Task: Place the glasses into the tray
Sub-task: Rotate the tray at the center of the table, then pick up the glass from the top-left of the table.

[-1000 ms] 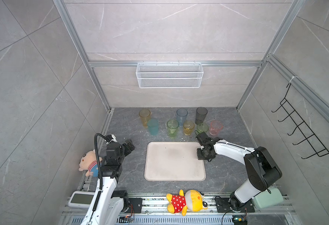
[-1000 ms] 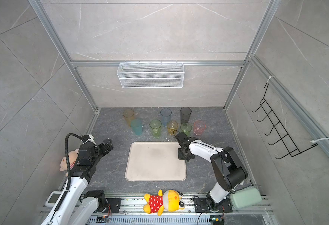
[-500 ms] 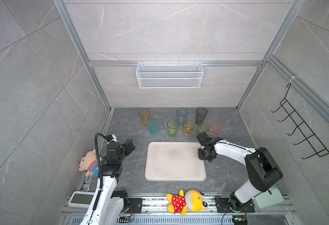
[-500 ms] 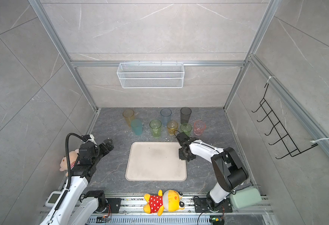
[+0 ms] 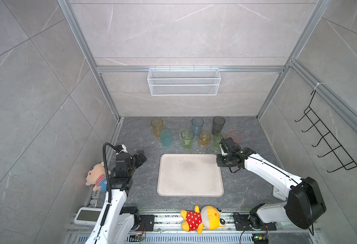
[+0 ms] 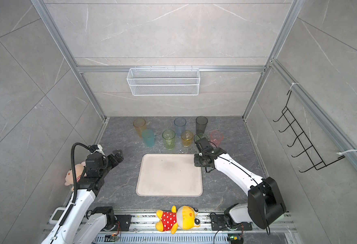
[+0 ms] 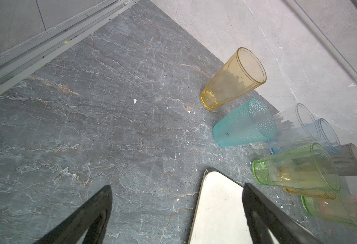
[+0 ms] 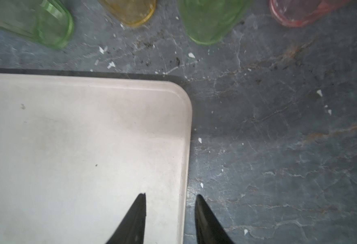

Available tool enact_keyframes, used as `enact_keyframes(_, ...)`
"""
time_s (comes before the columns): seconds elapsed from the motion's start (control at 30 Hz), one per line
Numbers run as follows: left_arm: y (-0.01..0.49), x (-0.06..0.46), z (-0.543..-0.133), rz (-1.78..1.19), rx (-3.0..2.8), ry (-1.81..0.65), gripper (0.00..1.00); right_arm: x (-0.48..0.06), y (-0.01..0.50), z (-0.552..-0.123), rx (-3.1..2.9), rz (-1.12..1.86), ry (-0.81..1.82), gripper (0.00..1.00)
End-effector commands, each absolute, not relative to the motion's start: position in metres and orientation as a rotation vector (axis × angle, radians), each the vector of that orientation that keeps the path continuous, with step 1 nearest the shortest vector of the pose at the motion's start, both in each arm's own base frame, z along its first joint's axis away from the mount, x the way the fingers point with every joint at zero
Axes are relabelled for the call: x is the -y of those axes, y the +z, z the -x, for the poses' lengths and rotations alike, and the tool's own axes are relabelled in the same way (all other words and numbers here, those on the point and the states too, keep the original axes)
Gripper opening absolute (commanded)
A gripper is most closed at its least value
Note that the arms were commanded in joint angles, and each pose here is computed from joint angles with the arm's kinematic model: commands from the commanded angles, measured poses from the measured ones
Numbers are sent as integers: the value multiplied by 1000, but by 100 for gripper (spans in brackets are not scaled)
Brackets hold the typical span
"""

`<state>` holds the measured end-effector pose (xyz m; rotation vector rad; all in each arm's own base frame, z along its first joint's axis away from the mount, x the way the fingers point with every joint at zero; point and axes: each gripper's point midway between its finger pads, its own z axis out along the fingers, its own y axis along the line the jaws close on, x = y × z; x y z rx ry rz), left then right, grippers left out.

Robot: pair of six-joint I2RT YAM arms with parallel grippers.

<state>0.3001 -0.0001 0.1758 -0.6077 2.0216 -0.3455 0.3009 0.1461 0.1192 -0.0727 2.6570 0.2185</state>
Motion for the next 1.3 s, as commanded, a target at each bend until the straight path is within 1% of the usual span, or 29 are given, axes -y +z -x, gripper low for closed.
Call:
enact_keyframes(0.0,204,3,-309,577,-1960,-381,96,-164,155,-314,-2524,125,348,41)
enact_keyframes(0.17,210,4,-308,570,-1966,-380,96,-180,192,-326,-2363,166,451,44)
enact_keyframes(0.4,220,7,-308,557,-1977,-387,95,-209,232,-336,-2155,292,571,58)
enact_keyframes(0.57,228,9,-310,535,-2004,-385,94,-224,249,-344,-2051,342,603,64)
enact_keyframes(0.8,233,19,-325,522,-2087,-427,93,-231,246,-351,-1964,387,576,67)
enact_keyframes(0.97,235,37,-342,495,-2185,-530,94,-231,232,-343,-1977,400,583,71)
enact_keyframes(1.27,254,44,-380,494,-2294,-557,93,-245,220,-336,-1980,420,657,78)
